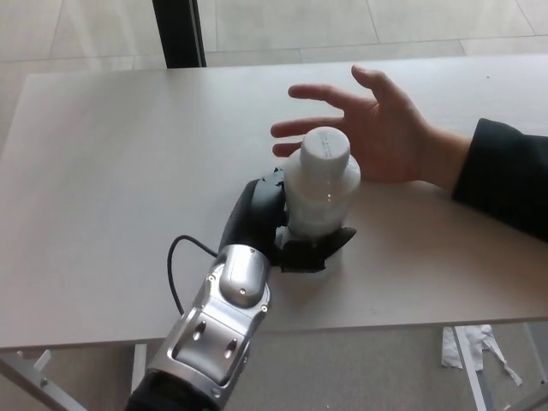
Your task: Pick up a bottle and hand it
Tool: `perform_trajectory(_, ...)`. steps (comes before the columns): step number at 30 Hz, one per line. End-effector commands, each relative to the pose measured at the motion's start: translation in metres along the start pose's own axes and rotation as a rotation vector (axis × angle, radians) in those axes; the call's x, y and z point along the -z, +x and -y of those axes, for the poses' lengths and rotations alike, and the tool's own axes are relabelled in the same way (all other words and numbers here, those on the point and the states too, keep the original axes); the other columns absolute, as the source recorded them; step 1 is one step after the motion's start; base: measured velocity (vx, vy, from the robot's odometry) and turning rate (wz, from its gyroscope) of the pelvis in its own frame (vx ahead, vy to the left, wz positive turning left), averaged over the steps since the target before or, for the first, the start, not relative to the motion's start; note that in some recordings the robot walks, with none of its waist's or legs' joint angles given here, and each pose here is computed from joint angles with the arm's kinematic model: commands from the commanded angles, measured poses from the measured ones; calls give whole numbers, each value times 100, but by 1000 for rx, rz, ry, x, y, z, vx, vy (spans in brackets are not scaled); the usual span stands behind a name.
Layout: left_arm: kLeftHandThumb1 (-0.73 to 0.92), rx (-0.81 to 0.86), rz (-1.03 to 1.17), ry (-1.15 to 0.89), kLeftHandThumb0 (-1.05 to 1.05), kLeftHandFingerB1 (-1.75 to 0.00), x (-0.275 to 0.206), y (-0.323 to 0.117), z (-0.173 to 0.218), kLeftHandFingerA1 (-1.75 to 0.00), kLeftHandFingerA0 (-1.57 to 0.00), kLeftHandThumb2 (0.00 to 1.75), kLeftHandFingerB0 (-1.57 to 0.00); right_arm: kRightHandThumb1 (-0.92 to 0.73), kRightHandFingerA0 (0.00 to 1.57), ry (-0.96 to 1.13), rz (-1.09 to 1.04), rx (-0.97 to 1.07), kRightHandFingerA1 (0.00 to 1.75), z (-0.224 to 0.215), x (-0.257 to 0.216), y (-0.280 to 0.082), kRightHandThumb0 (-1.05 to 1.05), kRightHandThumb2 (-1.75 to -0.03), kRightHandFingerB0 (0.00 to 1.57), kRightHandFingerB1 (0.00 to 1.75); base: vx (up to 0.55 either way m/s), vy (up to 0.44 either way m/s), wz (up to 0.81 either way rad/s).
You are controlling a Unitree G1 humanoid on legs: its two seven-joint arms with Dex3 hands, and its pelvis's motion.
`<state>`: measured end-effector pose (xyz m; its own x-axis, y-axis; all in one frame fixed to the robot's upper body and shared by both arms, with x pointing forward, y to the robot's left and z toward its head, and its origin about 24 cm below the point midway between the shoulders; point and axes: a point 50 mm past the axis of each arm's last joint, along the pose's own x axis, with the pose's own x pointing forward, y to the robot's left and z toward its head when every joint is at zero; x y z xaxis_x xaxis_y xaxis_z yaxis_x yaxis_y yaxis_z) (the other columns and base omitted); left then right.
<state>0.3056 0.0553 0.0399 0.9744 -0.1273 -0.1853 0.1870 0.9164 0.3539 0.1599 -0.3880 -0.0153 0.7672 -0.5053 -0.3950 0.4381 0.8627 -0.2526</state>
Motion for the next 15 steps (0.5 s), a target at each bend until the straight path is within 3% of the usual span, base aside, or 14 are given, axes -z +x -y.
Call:
perform_trajectory(1,60,-266,100,101,-12,-171,1,2,-28,-175,-84,116,-64,-64,98,-13,15,11,86,2,-1,0,-66,-59,29,55,0,0,0)
perform_trajectory(4,58,-257,156,120,-12,-173,-11,6,-38,-175,-87,116,-65,-64,98,-28,14,10,83,2,-1,0,-66,-59,29,55,0,0,0)
perform_trajectory(5,56,-249,173,131,-14,-161,-16,8,-41,-175,-85,119,-72,-63,94,-28,16,12,78,2,-2,0,-66,-59,30,56,0,0,0)
perform_trajectory(8,49,-228,217,145,-15,-162,-41,16,-54,-175,-87,126,-76,-63,94,-28,21,0,77,2,-3,1,-67,-59,27,56,0,0,0)
perform_trajectory(9,44,-228,230,134,-13,-164,-54,20,-57,-175,-88,130,-78,-47,81,-36,20,-9,74,2,-4,1,-70,-93,23,60,0,0,0)
perform_trajectory(10,45,-227,240,130,-12,-162,-62,22,-59,-175,-89,128,-79,-64,90,-35,20,-15,67,1,-5,1,-65,-57,26,55,0,0,0)
perform_trajectory(12,45,-228,244,130,-12,-162,-66,24,-61,-175,-89,128,-79,-64,90,-30,23,-20,67,0,-5,1,-65,-57,26,55,0,0,0)
perform_trajectory(13,45,-222,261,124,-16,-128,-82,30,-61,-143,-117,118,-97,-62,93,-31,21,-15,72,-1,-5,2,-65,-59,27,56,0,0,0)
perform_trajectory(14,45,-223,259,123,-16,-128,-82,30,-61,-143,-117,118,-97,-62,93,-33,21,-16,72,-1,-4,1,-65,-59,27,56,0,0,0)
perform_trajectory(15,50,-225,255,125,-10,-152,-85,31,-61,-175,-83,117,-77,-64,97,-38,19,-15,76,-1,-4,2,-63,-59,28,55,0,0,0)
